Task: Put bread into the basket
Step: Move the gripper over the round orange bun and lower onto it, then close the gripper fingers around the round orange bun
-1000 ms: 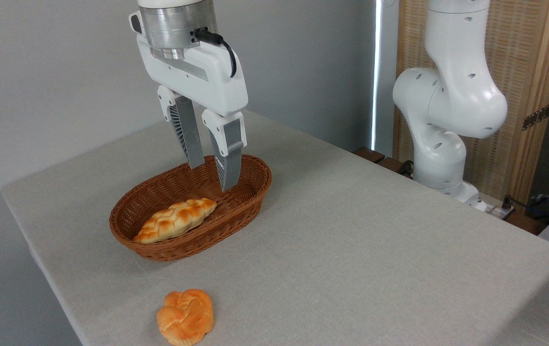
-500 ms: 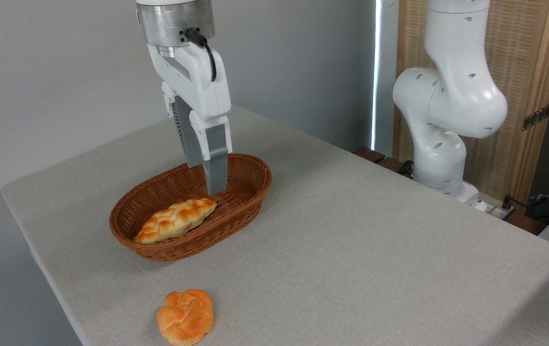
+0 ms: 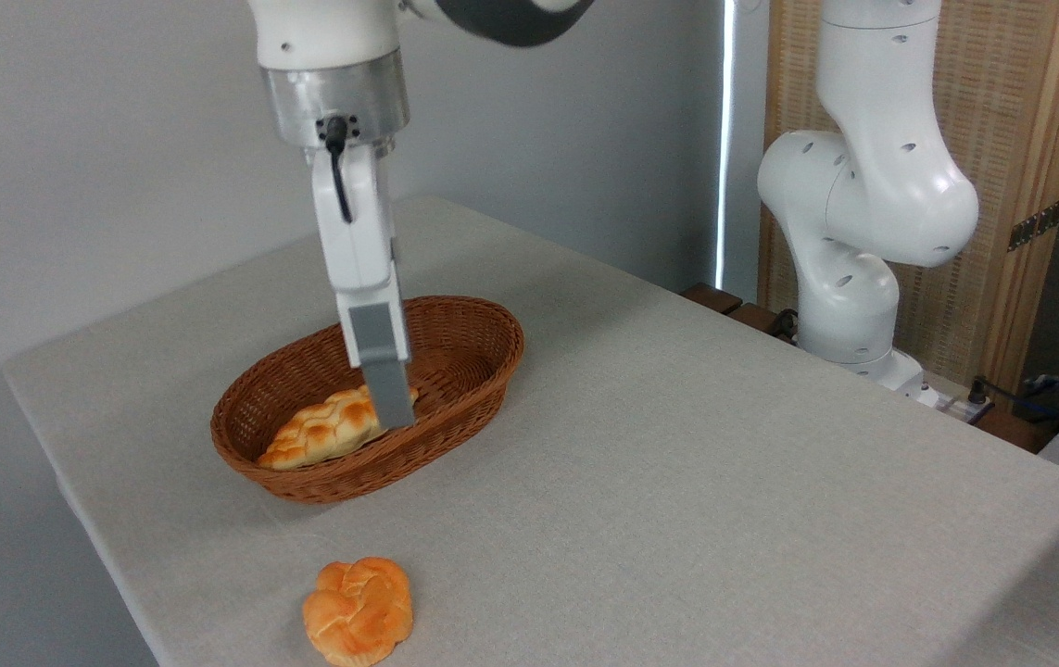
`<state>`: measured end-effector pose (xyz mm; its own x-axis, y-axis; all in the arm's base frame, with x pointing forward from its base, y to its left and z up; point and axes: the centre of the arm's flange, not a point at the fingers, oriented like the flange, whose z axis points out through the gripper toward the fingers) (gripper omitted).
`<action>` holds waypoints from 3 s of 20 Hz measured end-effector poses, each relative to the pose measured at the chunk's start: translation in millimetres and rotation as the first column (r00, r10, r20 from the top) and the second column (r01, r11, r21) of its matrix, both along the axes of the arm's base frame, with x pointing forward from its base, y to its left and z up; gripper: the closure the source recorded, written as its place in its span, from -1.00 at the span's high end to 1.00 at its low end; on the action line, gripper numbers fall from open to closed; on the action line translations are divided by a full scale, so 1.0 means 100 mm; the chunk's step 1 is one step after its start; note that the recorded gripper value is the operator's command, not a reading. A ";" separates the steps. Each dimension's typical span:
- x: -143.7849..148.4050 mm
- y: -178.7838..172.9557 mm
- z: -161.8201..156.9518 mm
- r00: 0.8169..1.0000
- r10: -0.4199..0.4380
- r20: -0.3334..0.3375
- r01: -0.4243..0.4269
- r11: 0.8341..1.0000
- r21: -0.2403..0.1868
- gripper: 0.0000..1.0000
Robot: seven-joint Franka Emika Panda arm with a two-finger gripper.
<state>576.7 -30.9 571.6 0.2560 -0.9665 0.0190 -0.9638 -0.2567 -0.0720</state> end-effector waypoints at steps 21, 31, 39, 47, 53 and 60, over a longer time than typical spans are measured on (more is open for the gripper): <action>0.61 -0.18 -1.51 0.934 -0.358 -0.012 0.351 0.909 0.223 1.00; 0.66 -0.07 -1.58 0.924 -0.383 -0.004 0.374 0.899 0.228 0.34; 0.68 -0.07 -1.68 0.916 -0.402 -0.015 0.395 0.891 0.226 -0.38; 0.68 -0.07 -1.68 0.910 -0.413 -0.018 0.406 0.885 0.226 -0.40; 0.68 -0.07 -1.66 0.911 -0.413 -0.014 0.405 0.885 0.228 -0.43; 0.64 0.02 -1.44 0.929 -0.370 0.006 0.362 0.913 0.189 -0.41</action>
<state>640.4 -28.5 427.9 -0.1134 -0.9801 -0.1627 -0.9830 0.1345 -0.1250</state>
